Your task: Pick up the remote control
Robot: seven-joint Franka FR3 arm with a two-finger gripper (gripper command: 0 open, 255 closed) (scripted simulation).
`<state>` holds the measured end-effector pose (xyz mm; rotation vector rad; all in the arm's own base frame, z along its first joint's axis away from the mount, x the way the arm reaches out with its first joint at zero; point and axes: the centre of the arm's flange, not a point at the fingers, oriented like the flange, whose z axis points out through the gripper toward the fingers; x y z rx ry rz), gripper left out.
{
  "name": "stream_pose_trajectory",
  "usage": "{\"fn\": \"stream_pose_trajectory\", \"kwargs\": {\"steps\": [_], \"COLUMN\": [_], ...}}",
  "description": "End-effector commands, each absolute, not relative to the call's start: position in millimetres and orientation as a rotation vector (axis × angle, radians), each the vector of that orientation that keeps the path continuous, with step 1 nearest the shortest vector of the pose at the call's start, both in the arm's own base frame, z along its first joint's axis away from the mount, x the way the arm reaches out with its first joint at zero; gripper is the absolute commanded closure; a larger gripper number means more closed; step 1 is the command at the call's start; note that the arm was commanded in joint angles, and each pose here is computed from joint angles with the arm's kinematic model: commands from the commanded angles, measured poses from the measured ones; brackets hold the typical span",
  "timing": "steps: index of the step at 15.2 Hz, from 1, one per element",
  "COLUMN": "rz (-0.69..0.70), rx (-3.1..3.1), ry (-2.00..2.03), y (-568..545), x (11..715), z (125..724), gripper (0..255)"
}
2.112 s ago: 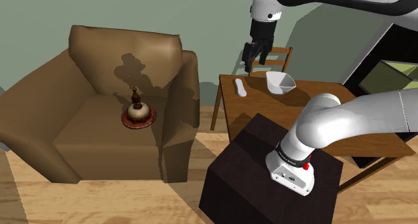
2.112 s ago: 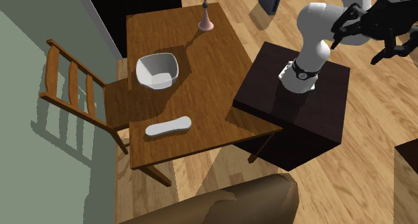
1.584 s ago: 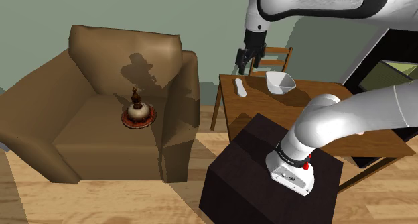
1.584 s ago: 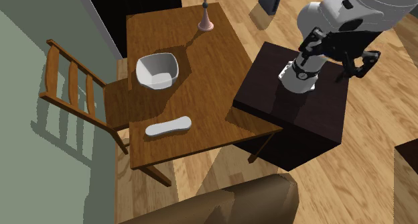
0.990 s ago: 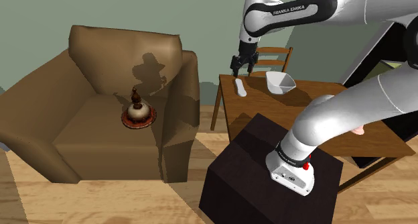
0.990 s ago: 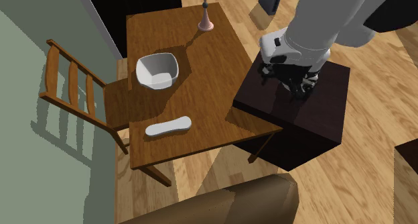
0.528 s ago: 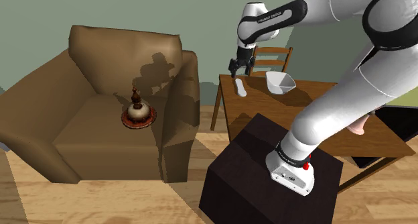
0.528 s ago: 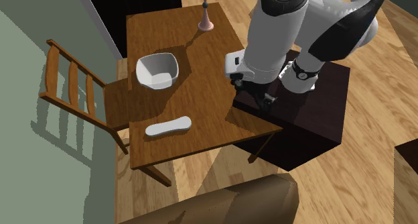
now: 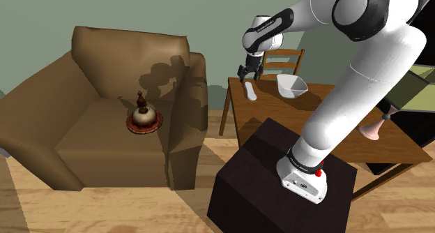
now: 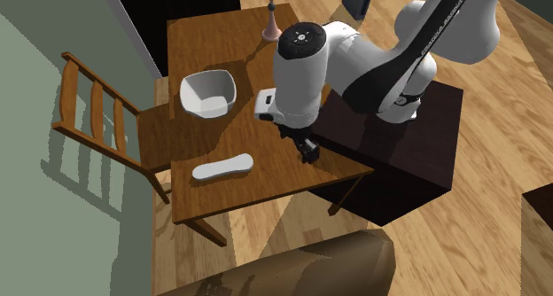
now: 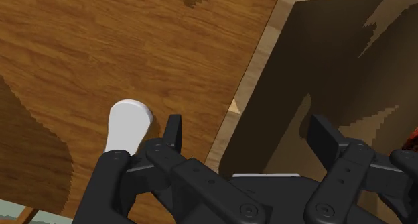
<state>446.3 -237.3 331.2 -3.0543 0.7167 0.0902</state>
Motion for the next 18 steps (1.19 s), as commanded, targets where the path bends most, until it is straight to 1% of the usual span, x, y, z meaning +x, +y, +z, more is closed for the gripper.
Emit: {"fn": "stream_pose_trajectory", "kwargs": {"steps": [1, 18], "rz": [0.082, 0.018], "rx": [-3.045, -2.941], "ry": [0.754, 1.057], "y": [-258.6, -432.0], "x": [454.3, 500.5], "z": [315.8, 183.5], "gripper": [0, 0]}}
